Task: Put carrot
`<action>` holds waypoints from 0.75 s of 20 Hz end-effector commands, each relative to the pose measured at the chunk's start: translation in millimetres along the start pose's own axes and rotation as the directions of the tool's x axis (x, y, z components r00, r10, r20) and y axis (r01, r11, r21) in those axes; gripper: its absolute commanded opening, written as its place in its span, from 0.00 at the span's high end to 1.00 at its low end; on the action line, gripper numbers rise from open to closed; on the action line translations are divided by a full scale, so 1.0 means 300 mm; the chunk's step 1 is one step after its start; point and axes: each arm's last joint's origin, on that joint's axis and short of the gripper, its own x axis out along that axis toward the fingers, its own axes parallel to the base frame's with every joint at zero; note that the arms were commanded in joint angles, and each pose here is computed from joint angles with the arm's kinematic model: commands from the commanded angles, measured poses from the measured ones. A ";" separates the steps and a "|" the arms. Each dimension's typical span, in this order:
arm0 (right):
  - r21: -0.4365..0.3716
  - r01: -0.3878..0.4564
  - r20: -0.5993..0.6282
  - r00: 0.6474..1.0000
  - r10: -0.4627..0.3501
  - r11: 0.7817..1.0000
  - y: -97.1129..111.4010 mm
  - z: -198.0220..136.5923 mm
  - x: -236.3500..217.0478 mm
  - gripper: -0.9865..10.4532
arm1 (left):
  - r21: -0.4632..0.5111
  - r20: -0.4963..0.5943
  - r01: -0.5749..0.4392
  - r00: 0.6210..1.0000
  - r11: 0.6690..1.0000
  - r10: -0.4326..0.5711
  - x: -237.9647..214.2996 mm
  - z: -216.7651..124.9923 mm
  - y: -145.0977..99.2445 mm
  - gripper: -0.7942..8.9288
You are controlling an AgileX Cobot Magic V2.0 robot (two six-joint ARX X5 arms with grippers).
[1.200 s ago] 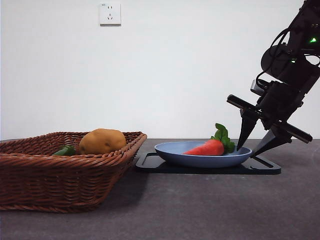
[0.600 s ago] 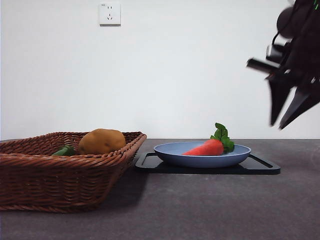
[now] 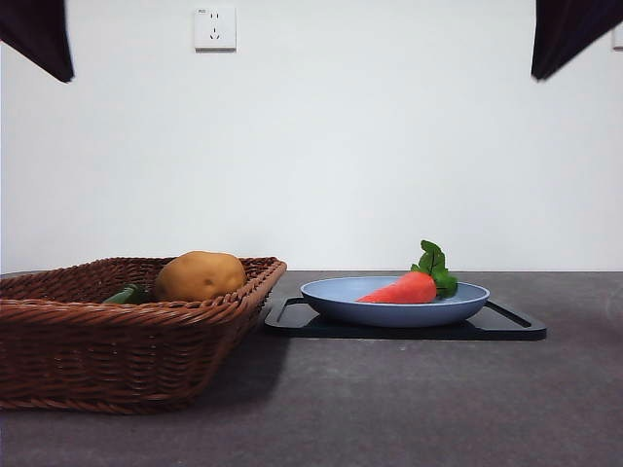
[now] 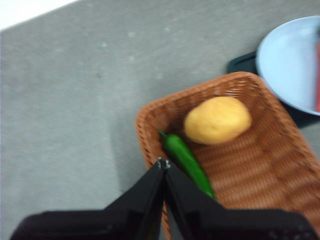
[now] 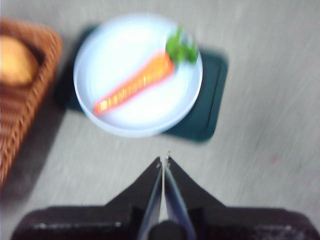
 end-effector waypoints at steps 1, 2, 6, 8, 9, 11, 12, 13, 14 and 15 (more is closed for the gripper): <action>-0.013 0.002 0.141 0.990 0.000 1.000 0.018 -0.049 -0.036 0.90 | -0.005 0.028 0.051 0.998 0.999 -0.051 -0.020 -0.044 0.010 0.91; -0.013 -0.020 0.198 0.980 0.022 1.000 0.022 -0.089 -0.045 0.90 | -0.010 0.045 0.058 0.997 0.998 -0.057 -0.030 -0.080 0.011 0.91; 0.014 -0.060 0.361 0.931 0.051 0.998 0.007 -0.262 -0.022 0.90 | -0.085 0.171 0.129 0.979 0.988 -0.113 -0.063 -0.242 0.007 0.91; 0.056 -0.101 0.421 0.905 0.068 0.993 -0.001 -0.346 0.010 0.90 | -0.136 0.250 0.180 0.958 0.974 -0.142 -0.080 -0.321 0.005 0.91; 0.078 -0.112 0.425 0.903 0.069 0.991 -0.005 -0.374 0.024 0.90 | -0.162 0.271 0.189 0.952 0.969 -0.141 -0.088 -0.347 0.006 0.91; 0.117 -0.092 0.412 0.910 0.036 0.989 -0.010 -0.398 0.040 0.89 | -0.196 0.256 0.191 0.957 0.962 -0.138 -0.104 -0.373 0.009 0.91; 0.120 -0.073 0.413 0.911 0.017 0.990 -0.011 -0.398 0.042 0.89 | -0.195 0.248 0.186 0.959 0.963 -0.135 -0.103 -0.376 0.009 0.91; 0.120 -0.071 0.413 0.911 0.015 0.990 -0.011 -0.398 0.042 0.89 | -0.196 0.249 0.185 0.959 0.963 -0.134 -0.102 -0.375 0.009 0.91; 0.121 -0.073 0.415 0.909 0.016 0.990 -0.011 -0.397 0.041 0.89 | -0.196 0.243 0.185 0.961 0.963 -0.135 -0.098 -0.375 0.009 0.91; 0.121 -0.073 0.417 0.909 0.016 0.990 -0.011 -0.397 0.041 0.89 | -0.196 0.240 0.184 0.961 0.963 -0.135 -0.096 -0.374 0.008 0.91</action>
